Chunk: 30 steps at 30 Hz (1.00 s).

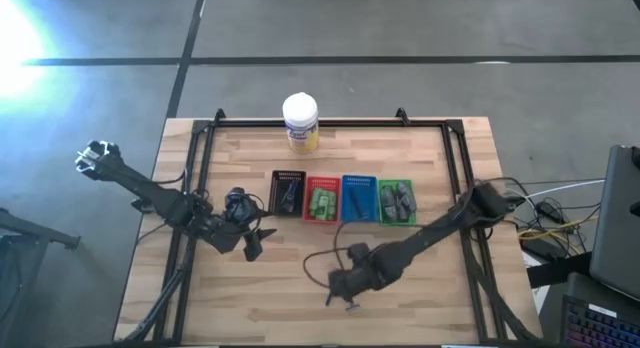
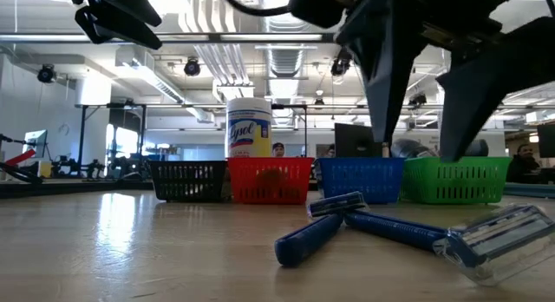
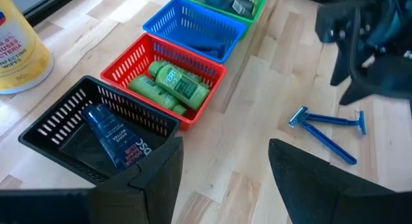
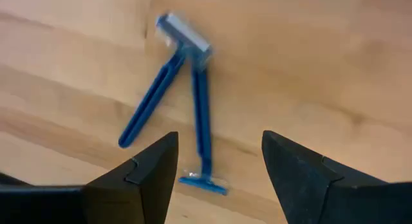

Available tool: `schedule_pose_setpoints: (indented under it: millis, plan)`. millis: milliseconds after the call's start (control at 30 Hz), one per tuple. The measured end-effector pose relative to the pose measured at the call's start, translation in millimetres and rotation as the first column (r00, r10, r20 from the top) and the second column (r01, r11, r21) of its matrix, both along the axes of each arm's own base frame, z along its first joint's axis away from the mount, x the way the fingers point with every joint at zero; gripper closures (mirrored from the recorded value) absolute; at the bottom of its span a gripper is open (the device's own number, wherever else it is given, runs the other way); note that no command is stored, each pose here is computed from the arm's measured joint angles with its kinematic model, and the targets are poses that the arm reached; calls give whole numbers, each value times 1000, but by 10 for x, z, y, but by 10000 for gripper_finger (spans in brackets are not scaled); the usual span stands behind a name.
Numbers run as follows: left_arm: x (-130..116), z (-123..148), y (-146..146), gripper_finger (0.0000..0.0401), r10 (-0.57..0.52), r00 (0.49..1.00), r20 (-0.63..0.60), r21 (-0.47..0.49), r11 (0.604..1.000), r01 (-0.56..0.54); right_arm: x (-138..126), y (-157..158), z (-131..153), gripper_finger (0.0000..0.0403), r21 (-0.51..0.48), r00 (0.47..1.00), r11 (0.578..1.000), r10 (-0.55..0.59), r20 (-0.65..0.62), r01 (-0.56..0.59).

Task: Pick & Place Travel size toiletries
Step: Put the blue razor into the blue basket

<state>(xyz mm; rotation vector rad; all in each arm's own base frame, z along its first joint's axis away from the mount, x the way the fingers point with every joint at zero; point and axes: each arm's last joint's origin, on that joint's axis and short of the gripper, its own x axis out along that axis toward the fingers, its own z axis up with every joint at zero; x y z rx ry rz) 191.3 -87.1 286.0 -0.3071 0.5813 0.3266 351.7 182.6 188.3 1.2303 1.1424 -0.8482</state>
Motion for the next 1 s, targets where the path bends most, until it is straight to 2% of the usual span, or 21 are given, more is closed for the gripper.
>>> schedule_pose_setpoints:
  millis: [300,433,567,767,933,1000]
  plan:
    - [-4,-42,-5,168,-18,1000,-17,-11,1000,18,328,223,-365,200,-21,995,996,84,-52,-86]
    - [-7,-42,-6,167,-27,999,-22,-19,999,27,382,249,-448,224,-43,990,994,98,-101,-103]
    - [-7,-42,-7,167,-29,999,-22,-20,999,28,379,252,-502,275,-44,977,988,141,-161,-150]
    - [-7,-42,-7,167,-29,999,-23,-20,999,28,341,236,-539,375,-51,964,982,166,-208,-180]
    - [-7,-42,-7,167,-28,999,-22,-20,999,28,258,202,-457,379,-61,951,980,170,-259,-192]
    - [-7,-41,-7,167,-30,999,-21,-18,999,30,171,159,-402,379,-79,931,978,158,-328,-194]
